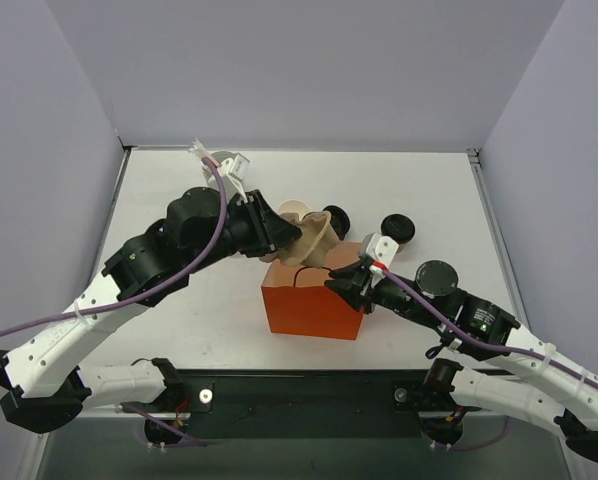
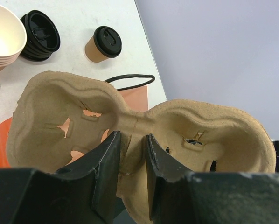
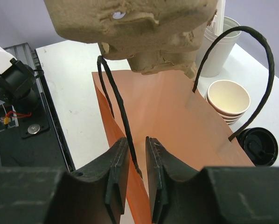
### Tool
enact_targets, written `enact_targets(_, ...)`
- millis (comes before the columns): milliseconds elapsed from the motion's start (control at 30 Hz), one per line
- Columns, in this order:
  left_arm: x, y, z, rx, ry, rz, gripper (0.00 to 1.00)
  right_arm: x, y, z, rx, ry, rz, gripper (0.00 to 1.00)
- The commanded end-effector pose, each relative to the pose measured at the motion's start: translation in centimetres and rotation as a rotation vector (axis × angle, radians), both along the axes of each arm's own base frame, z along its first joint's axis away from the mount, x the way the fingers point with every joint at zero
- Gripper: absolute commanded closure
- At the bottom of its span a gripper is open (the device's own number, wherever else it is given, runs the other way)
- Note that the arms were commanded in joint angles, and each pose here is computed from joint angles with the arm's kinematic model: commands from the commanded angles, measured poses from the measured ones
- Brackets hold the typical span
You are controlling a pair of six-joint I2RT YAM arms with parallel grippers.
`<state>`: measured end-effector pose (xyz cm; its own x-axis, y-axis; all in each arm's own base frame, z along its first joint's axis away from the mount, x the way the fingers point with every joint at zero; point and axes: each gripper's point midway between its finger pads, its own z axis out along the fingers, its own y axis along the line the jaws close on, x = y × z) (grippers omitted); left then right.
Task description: Pack the takeout coffee
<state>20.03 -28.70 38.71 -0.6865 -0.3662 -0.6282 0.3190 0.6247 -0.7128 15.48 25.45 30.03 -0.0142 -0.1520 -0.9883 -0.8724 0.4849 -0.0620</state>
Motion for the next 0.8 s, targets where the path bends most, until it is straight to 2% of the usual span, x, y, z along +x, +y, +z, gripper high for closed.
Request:
enact_targets(0, -0.2, -0.2, 2.2, -0.117, 0.012, 0.025, 0.67, 0.1, 0.5, 2.1, 0.072, -0.033, 0.001, 0.76)
enact_targets(500, -0.7, 1.5, 3.0, -0.193, 0.033, 0.088, 0.68, -1.3, 0.7, 3.4, 0.091, -0.023, 0.065, 0.55)
enact_targets(600, -0.7, 1.3, 2.7, -0.205, 0.050, 0.086, 0.68, -2.0, 0.4, 2.8, 0.065, 0.003, 0.088, 0.48)
enact_targets(767, -1.0, 0.4, 3.1, -0.262, 0.070, 0.063, 0.68, -2.8, -1.1, 3.4, 0.048, 0.020, 0.083, 0.43)
